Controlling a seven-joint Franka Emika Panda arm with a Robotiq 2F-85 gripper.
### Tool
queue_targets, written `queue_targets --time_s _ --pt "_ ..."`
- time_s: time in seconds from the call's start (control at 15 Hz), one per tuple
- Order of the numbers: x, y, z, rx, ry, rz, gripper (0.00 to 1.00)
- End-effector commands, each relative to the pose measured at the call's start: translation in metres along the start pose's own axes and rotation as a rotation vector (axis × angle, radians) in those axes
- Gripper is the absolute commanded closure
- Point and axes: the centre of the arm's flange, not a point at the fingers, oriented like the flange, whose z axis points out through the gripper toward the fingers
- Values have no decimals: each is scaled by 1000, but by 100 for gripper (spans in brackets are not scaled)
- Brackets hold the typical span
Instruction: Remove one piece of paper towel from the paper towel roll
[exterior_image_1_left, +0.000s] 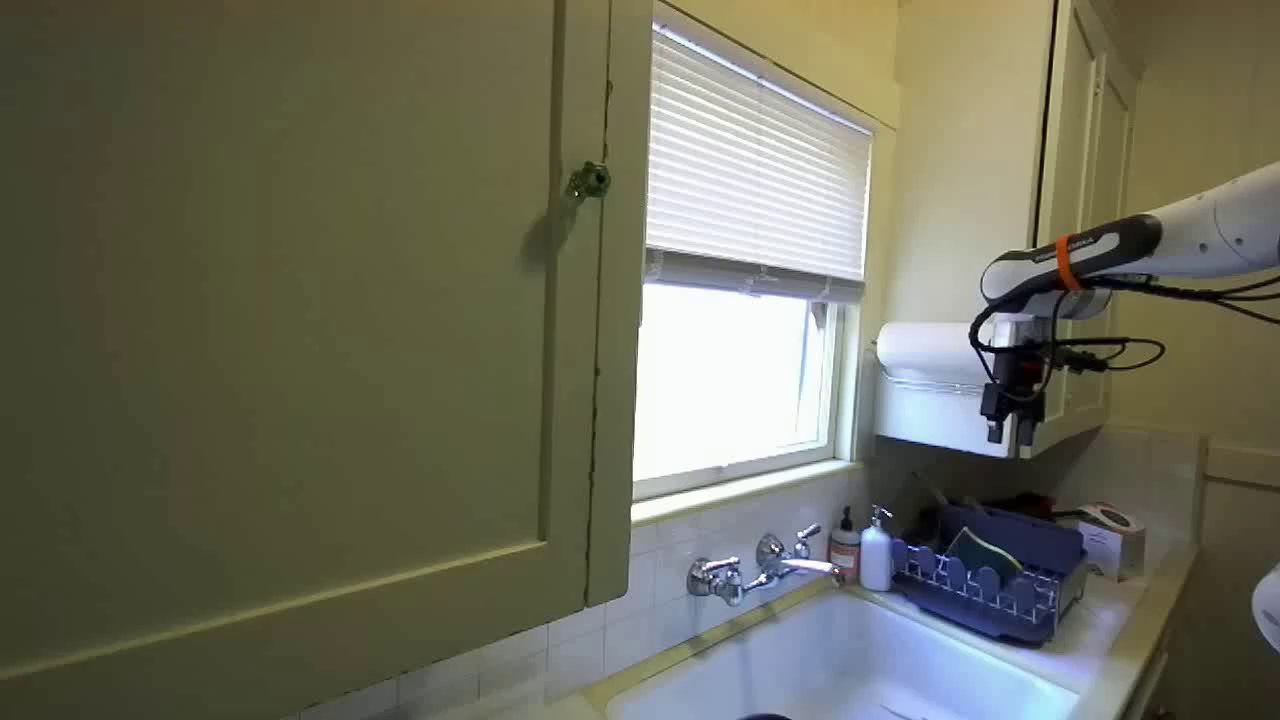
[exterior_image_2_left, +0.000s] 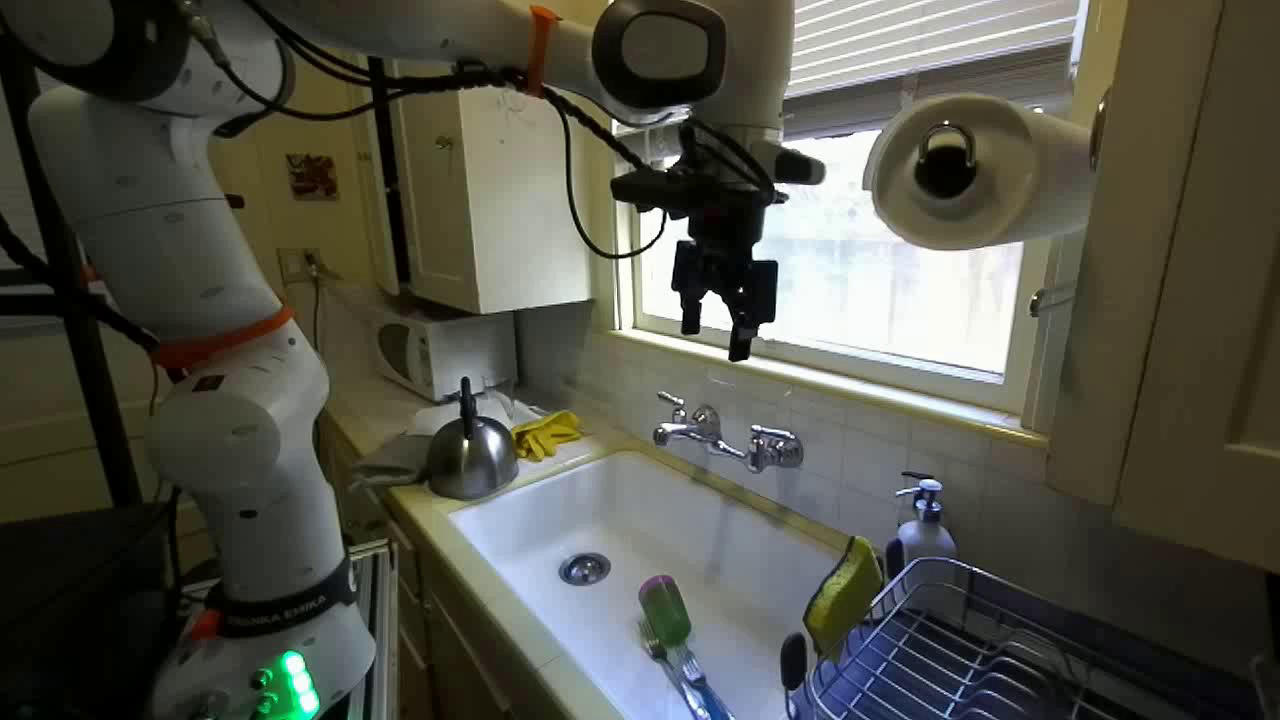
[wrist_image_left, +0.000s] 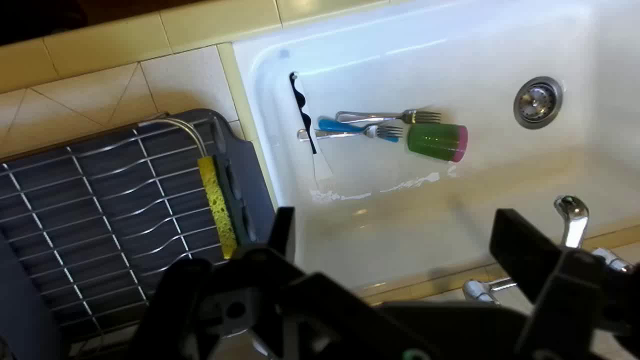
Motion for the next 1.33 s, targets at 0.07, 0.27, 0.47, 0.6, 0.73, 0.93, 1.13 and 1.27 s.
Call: queue_targets --time_s 0.07,0.27,0.47,0.6,0.73,0.93,1.13,1.27 --pt "-5 -5 -4 -6 19 1 0" --pt "-19 -21 -17 -54 92 -53 0" --pt "-39 -36 -35 -100 224 -94 0" --pt "-51 -37 -47 -117 307 -66 0" --pt "-59 -27 -53 -111 377 -49 0" --pt "-66 -12 -59 -115 479 79 0" --pt "-68 -2 -63 -126 539 -40 0" --pt "-72 0 -65 -138 555 -168 0"
